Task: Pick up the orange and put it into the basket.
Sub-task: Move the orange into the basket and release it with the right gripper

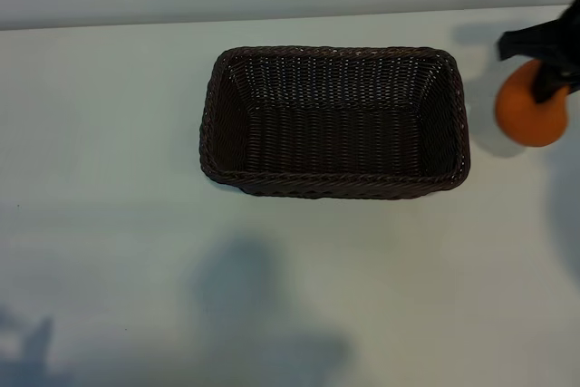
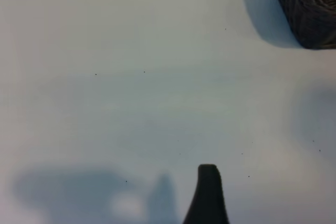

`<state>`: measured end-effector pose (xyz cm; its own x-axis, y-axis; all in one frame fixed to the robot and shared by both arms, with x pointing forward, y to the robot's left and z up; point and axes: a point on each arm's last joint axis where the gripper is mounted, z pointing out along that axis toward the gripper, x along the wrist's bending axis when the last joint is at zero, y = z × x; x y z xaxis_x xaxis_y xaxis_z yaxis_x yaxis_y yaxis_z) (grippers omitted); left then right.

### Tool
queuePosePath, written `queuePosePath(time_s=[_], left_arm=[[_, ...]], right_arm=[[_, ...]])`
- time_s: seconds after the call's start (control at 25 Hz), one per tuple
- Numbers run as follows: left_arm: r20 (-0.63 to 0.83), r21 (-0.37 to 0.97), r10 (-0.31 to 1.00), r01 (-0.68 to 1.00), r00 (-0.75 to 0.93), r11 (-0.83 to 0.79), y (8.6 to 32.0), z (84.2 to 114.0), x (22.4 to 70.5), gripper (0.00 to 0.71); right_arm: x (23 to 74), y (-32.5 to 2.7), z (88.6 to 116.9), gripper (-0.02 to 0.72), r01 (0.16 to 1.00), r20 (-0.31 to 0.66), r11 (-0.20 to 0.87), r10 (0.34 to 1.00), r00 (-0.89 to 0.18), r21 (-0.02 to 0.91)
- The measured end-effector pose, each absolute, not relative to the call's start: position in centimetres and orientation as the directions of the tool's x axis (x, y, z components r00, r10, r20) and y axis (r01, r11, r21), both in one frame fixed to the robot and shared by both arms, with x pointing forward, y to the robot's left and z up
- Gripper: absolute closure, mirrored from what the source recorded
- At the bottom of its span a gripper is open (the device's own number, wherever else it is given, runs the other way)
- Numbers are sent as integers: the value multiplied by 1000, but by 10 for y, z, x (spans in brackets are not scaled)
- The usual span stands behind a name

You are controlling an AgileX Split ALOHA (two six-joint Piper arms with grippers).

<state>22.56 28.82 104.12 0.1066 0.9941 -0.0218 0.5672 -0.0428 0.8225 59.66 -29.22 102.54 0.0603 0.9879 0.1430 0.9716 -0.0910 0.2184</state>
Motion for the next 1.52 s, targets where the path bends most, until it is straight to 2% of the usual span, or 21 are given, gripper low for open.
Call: queuePosePath(time_s=[0.16, 0.32, 0.48, 0.72, 1.0, 1.28, 1.52], left_arm=[[-22, 822, 994, 567, 107, -43, 288, 1041, 226, 118], [-22, 822, 994, 567, 107, -43, 288, 1041, 226, 118], [-22, 822, 994, 567, 107, -43, 288, 1041, 226, 118], [-22, 822, 994, 567, 107, -43, 288, 1041, 226, 118], [-22, 822, 994, 567, 107, -43, 288, 1041, 226, 118], [-22, 822, 994, 567, 107, -43, 288, 1041, 226, 118], [-22, 822, 994, 567, 107, -43, 288, 1041, 226, 118]], right_arm=[[598, -258, 1036, 627, 971, 137, -15, 990, -19, 240], [602, -231, 1056, 627, 954, 131, 18, 990, -59, 298], [600, -197, 1072, 627, 934, 136, 90, 980, -145, 346], [590, -154, 1076, 629, 911, 152, 164, 960, -236, 377], [600, -127, 1041, 629, 905, 112, 237, 950, -293, 354], [617, -121, 1001, 629, 917, 91, 251, 952, -291, 310], [624, -118, 978, 629, 923, 85, 256, 953, -291, 287]])
